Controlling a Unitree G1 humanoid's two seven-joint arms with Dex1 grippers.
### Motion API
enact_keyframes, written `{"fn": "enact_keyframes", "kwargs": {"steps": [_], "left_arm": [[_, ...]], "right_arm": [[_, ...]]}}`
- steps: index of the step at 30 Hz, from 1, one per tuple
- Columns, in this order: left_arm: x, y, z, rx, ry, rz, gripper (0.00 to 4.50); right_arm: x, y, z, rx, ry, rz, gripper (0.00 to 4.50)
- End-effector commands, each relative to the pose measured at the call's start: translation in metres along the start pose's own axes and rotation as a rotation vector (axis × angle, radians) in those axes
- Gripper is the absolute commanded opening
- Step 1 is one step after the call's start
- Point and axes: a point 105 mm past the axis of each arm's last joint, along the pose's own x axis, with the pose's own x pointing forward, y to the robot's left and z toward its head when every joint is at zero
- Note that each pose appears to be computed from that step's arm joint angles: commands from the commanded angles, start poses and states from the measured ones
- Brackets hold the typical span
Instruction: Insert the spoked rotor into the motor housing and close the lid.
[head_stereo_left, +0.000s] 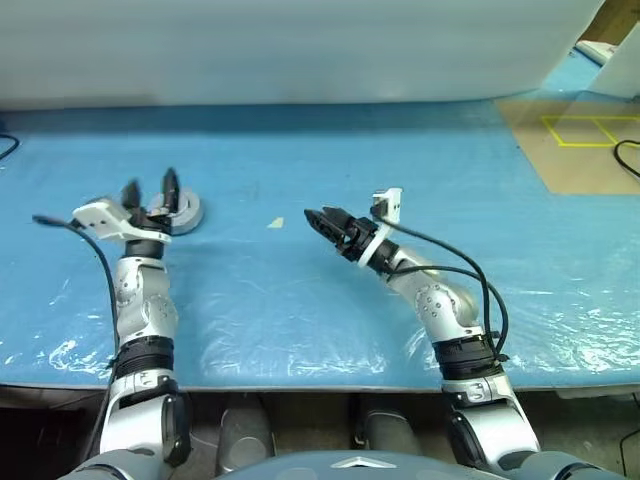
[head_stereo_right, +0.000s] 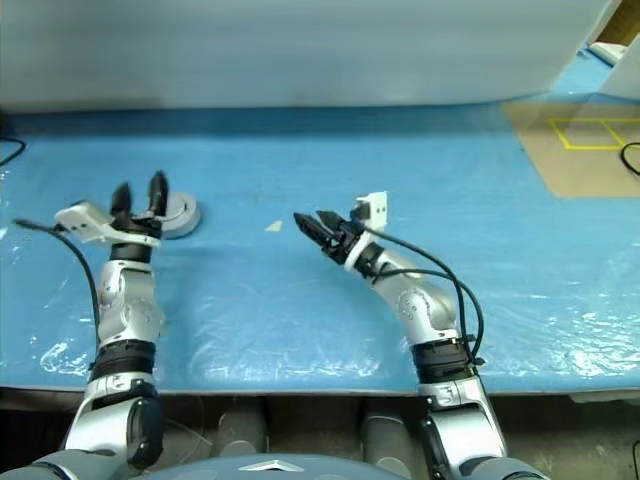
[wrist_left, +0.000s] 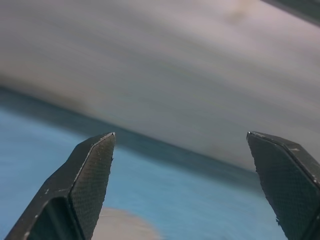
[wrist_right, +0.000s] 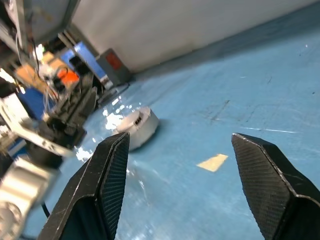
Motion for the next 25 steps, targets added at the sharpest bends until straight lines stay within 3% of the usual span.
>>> {"fn": "enact_keyframes", "kwargs": {"steps": [1,7,10,14,19,25], "left_arm": [[-0.007,-0.032,-0.001,0.032,0.087,-0.275,4.48],[-0.037,-0.065,-0.021,0.088,0.274,-0.576,4.48],[-0.043,-0.073,-0.020,0.068,0.281,-0.606,4.48],[-0.050,-0.080,-0.020,0.075,0.295,-0.634,4.50],[-0.052,-0.081,-0.022,0.101,0.305,-0.621,4.50],[-0.055,-0.086,-0.019,0.095,0.300,-0.620,4.50]], "right_arm": [[-0.004,0.013,0.007,-0.229,-0.011,0.081,3.40],[-0.019,0.010,0.000,-0.412,0.040,0.139,3.40],[-0.025,0.005,0.004,-0.437,0.033,0.147,3.40],[-0.032,0.000,0.005,-0.444,0.048,0.173,4.46],[-0.031,-0.012,0.007,-0.484,0.054,0.128,4.46],[-0.030,-0.006,0.000,-0.470,0.079,0.195,4.46]]}}
